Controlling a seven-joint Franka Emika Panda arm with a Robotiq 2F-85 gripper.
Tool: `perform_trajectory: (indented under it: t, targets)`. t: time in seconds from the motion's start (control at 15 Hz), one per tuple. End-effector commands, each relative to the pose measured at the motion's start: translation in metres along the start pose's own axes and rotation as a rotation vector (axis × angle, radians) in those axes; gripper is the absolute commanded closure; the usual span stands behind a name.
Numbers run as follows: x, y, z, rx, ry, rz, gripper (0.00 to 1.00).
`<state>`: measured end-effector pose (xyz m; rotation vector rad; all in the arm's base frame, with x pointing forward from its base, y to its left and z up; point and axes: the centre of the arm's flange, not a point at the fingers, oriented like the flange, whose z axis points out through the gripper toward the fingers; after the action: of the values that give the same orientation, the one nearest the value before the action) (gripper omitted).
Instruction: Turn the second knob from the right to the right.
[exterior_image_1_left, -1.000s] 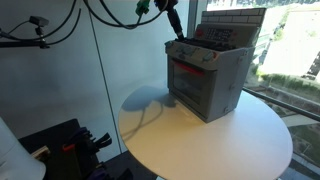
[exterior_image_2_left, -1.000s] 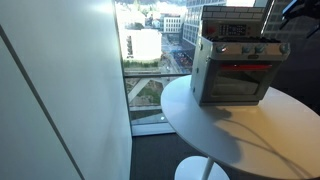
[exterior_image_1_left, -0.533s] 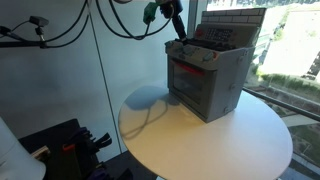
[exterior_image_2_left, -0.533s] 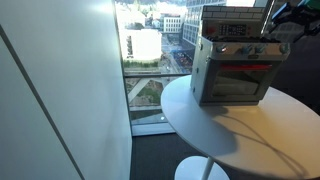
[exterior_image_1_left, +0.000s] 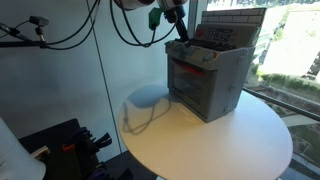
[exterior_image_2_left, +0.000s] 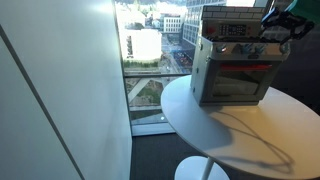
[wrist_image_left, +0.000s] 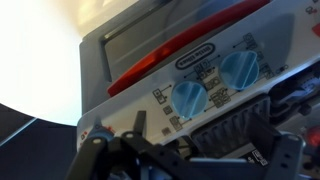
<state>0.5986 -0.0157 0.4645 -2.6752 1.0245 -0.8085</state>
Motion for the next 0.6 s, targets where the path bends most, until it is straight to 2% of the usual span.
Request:
perform_trajectory:
  t: [0.0, 0.53]
  targets:
    - [0.008, -0.013, 0.011, 0.021, 0.021, 0.016, 0.0]
    - [0.007, -0.016, 0.022, 0.053, 0.026, 0.023, 0.0]
